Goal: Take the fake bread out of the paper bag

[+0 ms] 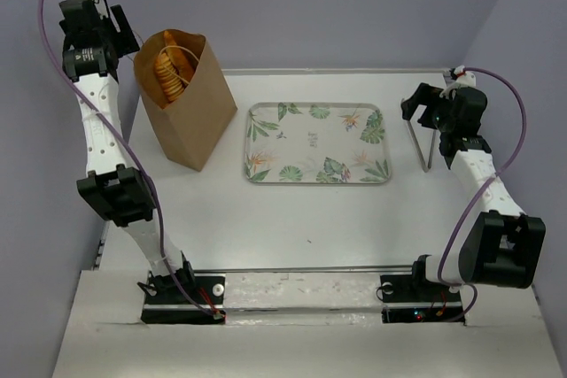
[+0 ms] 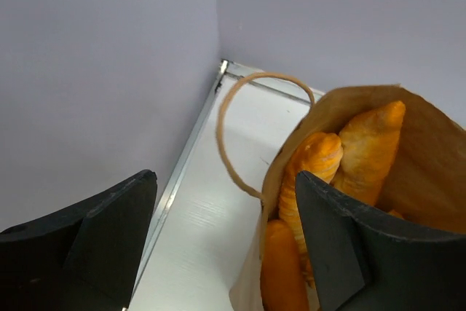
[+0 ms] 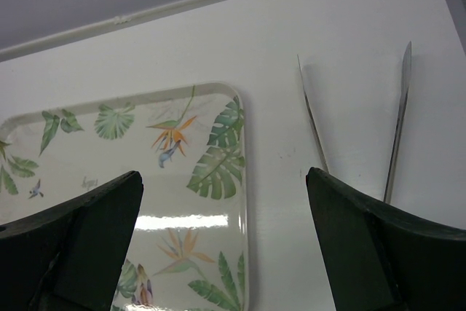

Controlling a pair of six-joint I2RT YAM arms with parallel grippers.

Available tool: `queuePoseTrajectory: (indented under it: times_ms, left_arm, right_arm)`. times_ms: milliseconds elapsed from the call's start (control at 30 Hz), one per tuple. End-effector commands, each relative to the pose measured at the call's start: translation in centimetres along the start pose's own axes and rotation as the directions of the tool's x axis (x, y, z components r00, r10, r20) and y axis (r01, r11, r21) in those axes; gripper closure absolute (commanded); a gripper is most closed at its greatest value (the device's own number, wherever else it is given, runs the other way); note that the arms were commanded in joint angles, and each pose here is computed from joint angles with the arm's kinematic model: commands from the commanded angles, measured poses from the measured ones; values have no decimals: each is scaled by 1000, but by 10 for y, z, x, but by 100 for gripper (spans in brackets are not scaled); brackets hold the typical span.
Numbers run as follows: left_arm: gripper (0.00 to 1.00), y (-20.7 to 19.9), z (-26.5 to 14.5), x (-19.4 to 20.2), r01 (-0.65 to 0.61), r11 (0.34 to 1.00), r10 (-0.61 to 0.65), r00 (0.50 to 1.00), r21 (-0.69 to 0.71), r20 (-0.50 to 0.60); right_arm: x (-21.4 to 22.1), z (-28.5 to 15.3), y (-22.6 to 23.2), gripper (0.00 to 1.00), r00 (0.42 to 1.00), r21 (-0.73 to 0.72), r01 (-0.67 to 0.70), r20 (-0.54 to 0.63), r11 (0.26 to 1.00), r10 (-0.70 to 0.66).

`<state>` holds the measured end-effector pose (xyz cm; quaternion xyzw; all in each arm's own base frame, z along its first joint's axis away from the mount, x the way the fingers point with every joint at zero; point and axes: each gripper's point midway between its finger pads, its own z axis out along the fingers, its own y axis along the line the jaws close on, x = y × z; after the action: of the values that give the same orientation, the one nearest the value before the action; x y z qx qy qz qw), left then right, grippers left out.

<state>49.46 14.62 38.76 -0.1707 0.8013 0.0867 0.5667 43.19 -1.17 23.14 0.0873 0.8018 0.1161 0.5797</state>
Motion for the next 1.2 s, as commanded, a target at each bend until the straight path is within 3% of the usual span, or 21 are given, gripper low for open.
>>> queuePoseTrajectory:
  times_ms: [0, 200, 333, 433, 467, 500, 533, 567, 667, 733, 767, 833, 1033, 1167]
  left_arm:
    - [12, -26, -5, -14, -84, 984, 77, 996, 154, 49]
    - [12, -11, 0, 38, -103, 989, 110, 992, 102, -67]
    - [12, -3, 15, 49, -149, 987, 153, 986, 66, -64]
    - [15, -5, 32, 59, -157, 985, 163, 983, 75, -81]
    - [16, -7, 37, 61, -151, 985, 158, 984, 84, -79]
    - [18, -9, 40, 61, -148, 985, 155, 985, 93, -78]
    - [26, -15, 43, 60, -144, 983, 152, 986, 116, -69]
    - [26, -17, 44, 60, -138, 982, 147, 987, 126, -64]
    - [55, -29, 38, 59, -119, 974, 130, 990, 191, -49]
    - [69, -38, 27, 62, -102, 966, 117, 992, 238, -49]
    - [85, -38, 24, 70, -89, 966, 108, 992, 244, -67]
    - [100, -40, 10, 69, -55, 967, 76, 994, 249, -74]
    - [100, -39, -23, 83, 60, 972, -23, 986, 227, -162]
    - [100, -42, -40, 82, 67, 968, -31, 989, 243, -147]
  right_arm:
    - [-21, -8, 4, 0, 998, 8, 28, 61, 1000, -28]
    - [-11, -13, -3, 0, 998, 47, 27, 47, 999, -29]
    - [-10, -12, -2, 0, 999, 36, 37, 36, 999, -38]
    - [0, -4, -12, 0, 998, 80, 50, -39, 996, -47]
    - [25, 3, -30, 0, 989, 152, 50, -142, 987, -28]
    - [28, 6, -37, 0, 985, 185, 58, -173, 981, -26]
    - [23, 8, -45, 0, 982, 228, 82, -184, 970, -40]
    - [28, 10, -53, 0, 977, 260, 98, -207, 961, -44]
    - [44, 11, -80, 0, 962, 340, 127, -270, 932, -33]
    - [56, 15, -100, 0, 950, 382, 145, -312, 912, -21]
    - [62, 16, -106, 0, 942, 383, 158, -333, 910, -23]
    - [84, 23, -117, 0, 913, 356, 210, -405, 911, -52]
    - [110, 27, -131, 0, 858, 326, 302, -503, 896, -106]
    - [129, 35, -132, 0, 824, 263, 321, -551, 910, -132]
